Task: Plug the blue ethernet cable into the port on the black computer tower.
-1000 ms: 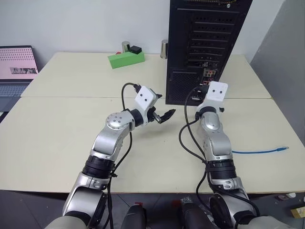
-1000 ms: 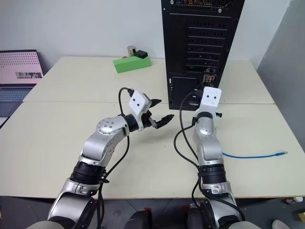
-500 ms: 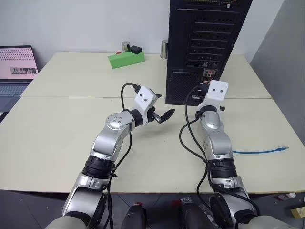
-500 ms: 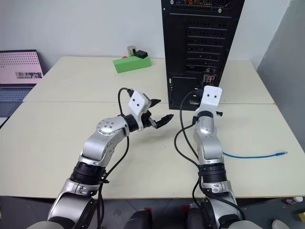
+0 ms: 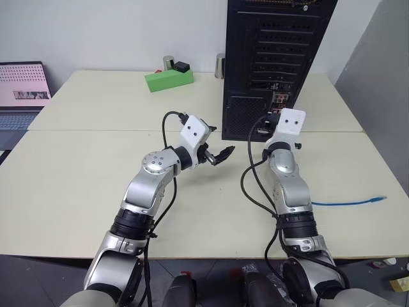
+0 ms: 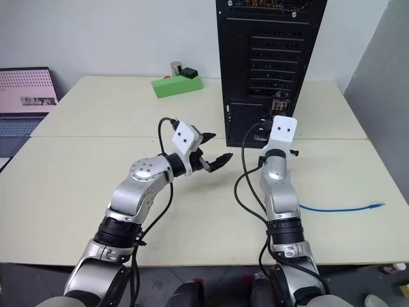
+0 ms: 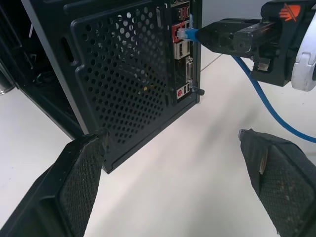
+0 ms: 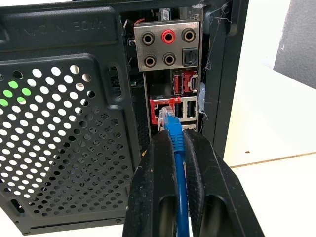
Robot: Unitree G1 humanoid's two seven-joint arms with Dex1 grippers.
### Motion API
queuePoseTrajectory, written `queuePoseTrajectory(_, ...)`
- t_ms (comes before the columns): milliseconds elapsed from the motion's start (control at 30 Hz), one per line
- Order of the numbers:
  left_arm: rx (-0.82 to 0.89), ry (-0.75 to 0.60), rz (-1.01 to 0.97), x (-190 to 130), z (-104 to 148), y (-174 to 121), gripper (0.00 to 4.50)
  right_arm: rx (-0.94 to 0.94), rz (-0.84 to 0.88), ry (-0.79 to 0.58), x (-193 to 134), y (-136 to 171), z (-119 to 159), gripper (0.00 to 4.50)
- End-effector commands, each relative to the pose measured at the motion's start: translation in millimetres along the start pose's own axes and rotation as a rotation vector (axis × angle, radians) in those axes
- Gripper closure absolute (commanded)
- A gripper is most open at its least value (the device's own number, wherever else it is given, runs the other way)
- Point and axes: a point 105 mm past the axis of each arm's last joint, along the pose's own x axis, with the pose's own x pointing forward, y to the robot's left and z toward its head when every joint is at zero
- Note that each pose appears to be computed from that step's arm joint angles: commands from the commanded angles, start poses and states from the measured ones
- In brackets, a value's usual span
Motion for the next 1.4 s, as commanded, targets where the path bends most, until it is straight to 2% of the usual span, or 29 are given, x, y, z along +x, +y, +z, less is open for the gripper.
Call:
queuePoseTrajectory(33,0.042,-0.059,0.009,-3,17,1,0.02,-0.023,0.021,-0.068,4,5,19,4.5)
queuePoseTrajectory(567,0.049,-0.059,0.006,-2,16,2,0.02,-0.083,0.057,-0.12,3,12,30,4.5)
queuePoseTrajectory(733,0.051,-0.059,0.007,-2,16,3,0.02,-0.047,0.044,-0.08,4,11,25,4.5)
queuePoseTrajectory(1100,0.051,-0.064,0.006,-1,17,0,0.02,0.047,0.082,-0.061,7,25,44,4.5)
queuePoseTrajectory(1400,0.048,-0.068,0.004,0,18,-1,0.02,0.048,0.082,-0.059,9,29,46,4.5)
